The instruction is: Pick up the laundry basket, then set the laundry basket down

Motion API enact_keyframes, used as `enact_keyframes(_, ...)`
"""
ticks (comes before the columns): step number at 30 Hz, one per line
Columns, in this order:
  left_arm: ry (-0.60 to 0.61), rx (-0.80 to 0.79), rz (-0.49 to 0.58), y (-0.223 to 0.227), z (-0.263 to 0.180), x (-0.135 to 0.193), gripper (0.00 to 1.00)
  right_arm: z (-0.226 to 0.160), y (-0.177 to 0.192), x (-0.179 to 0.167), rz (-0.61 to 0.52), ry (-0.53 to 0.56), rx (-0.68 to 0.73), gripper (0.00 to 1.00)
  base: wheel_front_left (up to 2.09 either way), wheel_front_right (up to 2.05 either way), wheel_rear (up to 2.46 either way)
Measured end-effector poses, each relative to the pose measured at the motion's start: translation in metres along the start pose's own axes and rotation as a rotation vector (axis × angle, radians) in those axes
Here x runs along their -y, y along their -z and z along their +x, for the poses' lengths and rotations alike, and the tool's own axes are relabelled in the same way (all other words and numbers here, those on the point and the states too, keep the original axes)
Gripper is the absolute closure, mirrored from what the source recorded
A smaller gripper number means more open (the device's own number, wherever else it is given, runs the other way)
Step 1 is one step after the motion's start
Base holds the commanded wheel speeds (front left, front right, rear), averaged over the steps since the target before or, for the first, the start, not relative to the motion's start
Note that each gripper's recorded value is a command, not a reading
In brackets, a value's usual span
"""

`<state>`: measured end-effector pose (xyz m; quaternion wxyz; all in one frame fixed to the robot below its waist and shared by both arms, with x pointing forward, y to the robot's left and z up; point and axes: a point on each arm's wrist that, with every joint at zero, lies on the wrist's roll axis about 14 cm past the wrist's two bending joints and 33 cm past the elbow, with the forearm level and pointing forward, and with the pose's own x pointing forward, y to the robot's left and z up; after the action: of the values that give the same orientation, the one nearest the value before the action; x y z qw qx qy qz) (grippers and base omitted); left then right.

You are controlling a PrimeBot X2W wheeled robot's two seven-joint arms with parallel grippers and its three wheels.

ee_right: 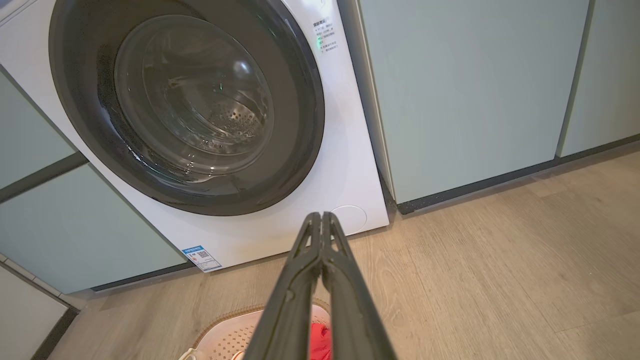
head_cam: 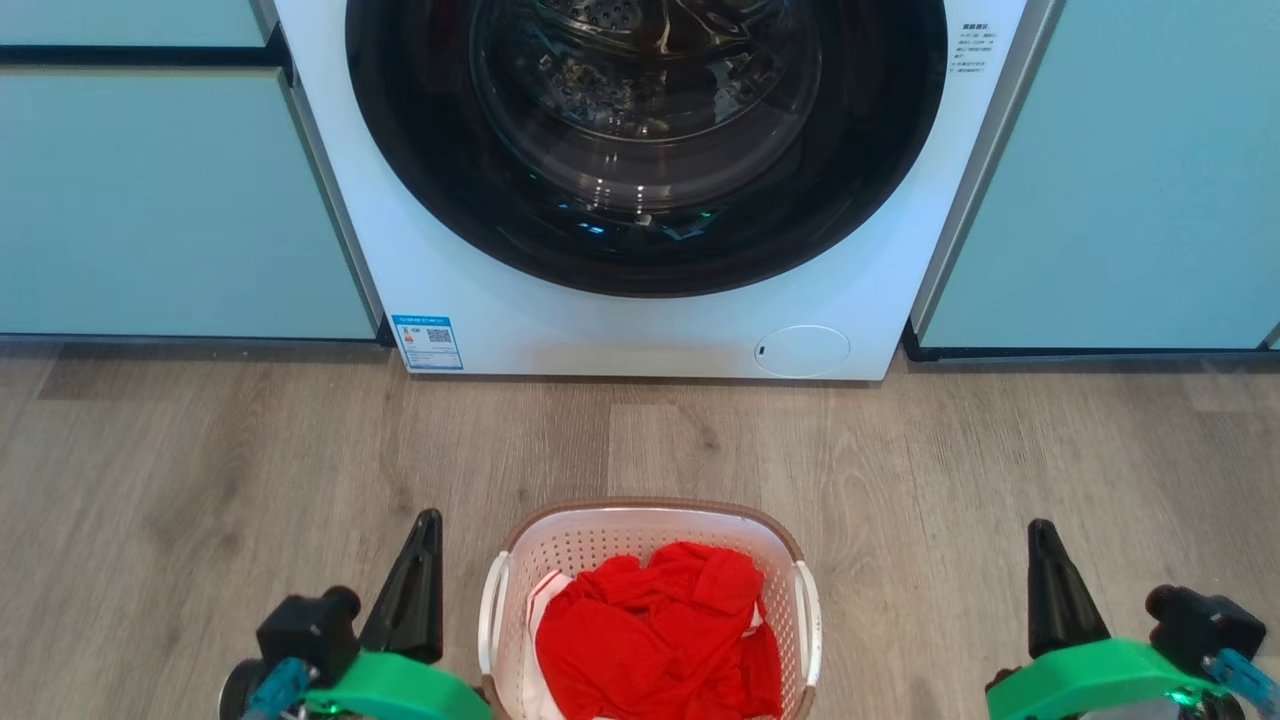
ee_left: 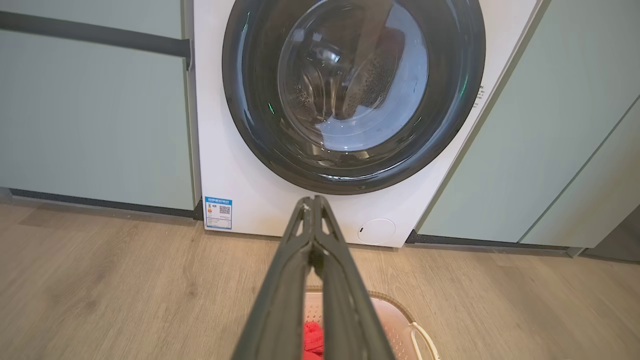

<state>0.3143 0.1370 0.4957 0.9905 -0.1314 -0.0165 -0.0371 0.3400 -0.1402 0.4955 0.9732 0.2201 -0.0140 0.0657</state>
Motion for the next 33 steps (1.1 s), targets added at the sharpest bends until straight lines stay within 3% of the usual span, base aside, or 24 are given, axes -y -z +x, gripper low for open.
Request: enact_keyframes(33,-0.076,-0.078,-0.353,0.014,0.011,-0.019,1.00,0.002,0.006,0.023,0.308,0.109,-0.026,1.00,0.00,0.00,0.00)
